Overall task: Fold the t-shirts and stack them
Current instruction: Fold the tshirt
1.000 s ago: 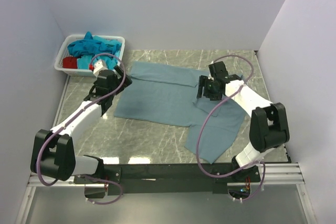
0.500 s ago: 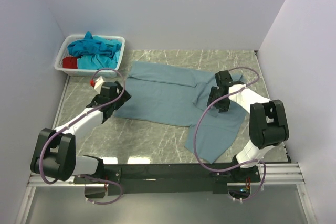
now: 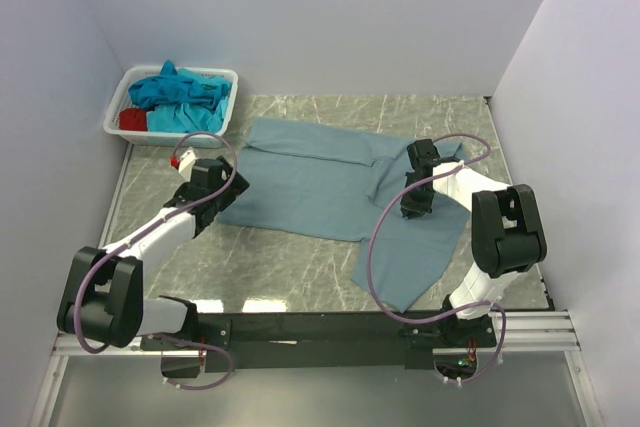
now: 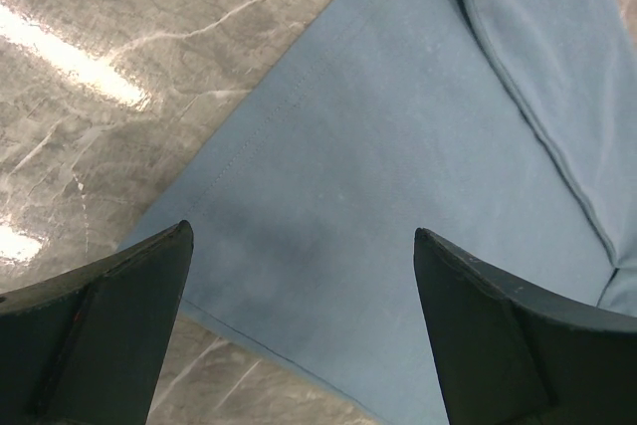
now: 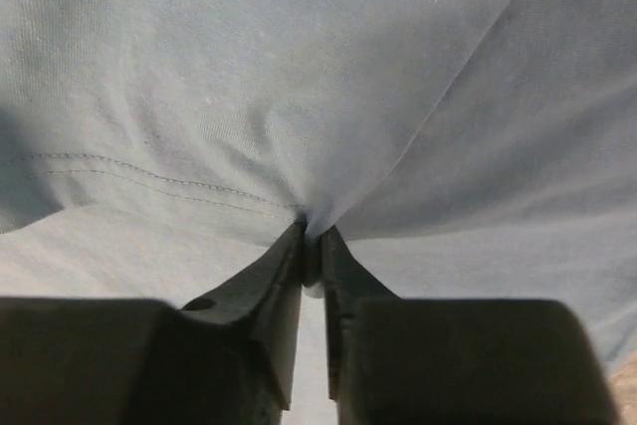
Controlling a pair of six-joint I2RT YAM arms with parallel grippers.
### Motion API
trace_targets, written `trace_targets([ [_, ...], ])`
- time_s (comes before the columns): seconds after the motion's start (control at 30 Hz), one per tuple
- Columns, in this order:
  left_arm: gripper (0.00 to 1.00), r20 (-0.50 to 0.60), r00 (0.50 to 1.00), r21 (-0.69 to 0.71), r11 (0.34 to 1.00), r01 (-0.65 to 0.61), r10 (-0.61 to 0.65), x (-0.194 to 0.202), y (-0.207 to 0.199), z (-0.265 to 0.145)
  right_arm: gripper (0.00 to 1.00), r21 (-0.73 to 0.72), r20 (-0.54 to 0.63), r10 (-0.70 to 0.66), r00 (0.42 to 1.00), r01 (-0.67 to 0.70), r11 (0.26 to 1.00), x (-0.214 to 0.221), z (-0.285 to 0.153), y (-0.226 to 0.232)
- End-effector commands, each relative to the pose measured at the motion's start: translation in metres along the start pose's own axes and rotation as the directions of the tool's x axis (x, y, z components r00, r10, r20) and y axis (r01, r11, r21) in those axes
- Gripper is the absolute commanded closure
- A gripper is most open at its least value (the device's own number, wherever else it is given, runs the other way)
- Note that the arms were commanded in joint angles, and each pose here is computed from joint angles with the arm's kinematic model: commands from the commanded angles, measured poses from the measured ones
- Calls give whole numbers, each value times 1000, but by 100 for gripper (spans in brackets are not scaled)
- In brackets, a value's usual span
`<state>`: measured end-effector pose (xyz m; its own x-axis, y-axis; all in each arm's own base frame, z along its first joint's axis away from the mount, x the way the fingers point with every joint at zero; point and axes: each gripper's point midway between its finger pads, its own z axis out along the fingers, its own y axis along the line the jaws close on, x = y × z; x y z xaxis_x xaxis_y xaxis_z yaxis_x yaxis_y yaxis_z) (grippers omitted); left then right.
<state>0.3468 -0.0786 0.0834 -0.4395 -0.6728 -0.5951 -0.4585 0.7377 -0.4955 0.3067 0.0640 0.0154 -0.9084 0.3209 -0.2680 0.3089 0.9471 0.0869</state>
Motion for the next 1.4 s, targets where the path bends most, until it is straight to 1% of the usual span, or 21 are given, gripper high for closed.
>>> trace_targets([
  [0.0, 2, 58, 998, 80, 997, 13, -18, -13, -14, -7, 82, 2, 35, 5, 999, -5, 1000, -9, -3, 2],
  [0.13, 2, 84, 996, 123, 992, -4, -6, -19, -21, -13, 83, 46, 61, 12, 998, -15, 999, -14, -8, -5],
  [0.3, 3, 94, 996, 130, 991, -19, 7, -22, -22, -15, 85, 75, 76, 14, 997, -20, 997, -17, -12, -10],
  [0.37, 3, 89, 996, 132, 991, -20, 8, -21, -23, -15, 90, 78, 78, 15, 997, -22, 997, -17, -15, -12],
  [0.43, 3, 90, 996, 130, 991, -16, 5, -21, -22, -14, 91, 91, 89, 20, 996, -28, 995, -17, -19, -15],
  [0.63, 3, 84, 996, 123, 992, -17, 6, -19, -21, -13, 87, 109, 117, 18, 993, -31, 994, -21, -30, -19],
  [0.67, 3, 83, 997, 124, 992, -15, 5, -20, -21, -13, 87, 109, 115, 18, 993, -31, 994, -21, -30, -19],
  [0.73, 3, 76, 997, 118, 993, -20, 11, -18, -20, -12, 84, 109, 104, 14, 994, -26, 994, -19, -28, -19],
  [0.87, 3, 71, 997, 113, 993, -23, 15, -17, -20, -11, 83, 110, 102, 17, 995, -28, 994, -20, -24, -18],
  [0.97, 3, 67, 998, 104, 994, -23, 16, -17, -19, -10, 91, 144, 99, 18, 995, -32, 989, -20, -25, -23],
  [1.03, 3, 62, 998, 98, 995, -23, 17, -15, -17, -9, 98, 141, 110, 19, 994, -34, 989, -21, -28, -24],
  [1.1, 3, 52, 999, 100, 995, -21, 16, -13, -18, -9, 100, 145, 113, 21, 993, -38, 989, -20, -31, -25],
  [1.23, 3, 30, 999, 99, 995, -20, 17, -8, -15, -10, 96, 171, 82, 30, 996, -44, 984, -6, -35, -34],
  [1.3, 3, 27, 1000, 97, 995, -11, 9, -7, -15, -11, 89, 198, 98, 35, 995, -54, 979, -3, -38, -41],
  [1.37, 3, 19, 1000, 108, 994, -14, 12, -6, -16, -12, 77, 208, 109, 45, 993, -67, 976, 1, -40, -46],
])
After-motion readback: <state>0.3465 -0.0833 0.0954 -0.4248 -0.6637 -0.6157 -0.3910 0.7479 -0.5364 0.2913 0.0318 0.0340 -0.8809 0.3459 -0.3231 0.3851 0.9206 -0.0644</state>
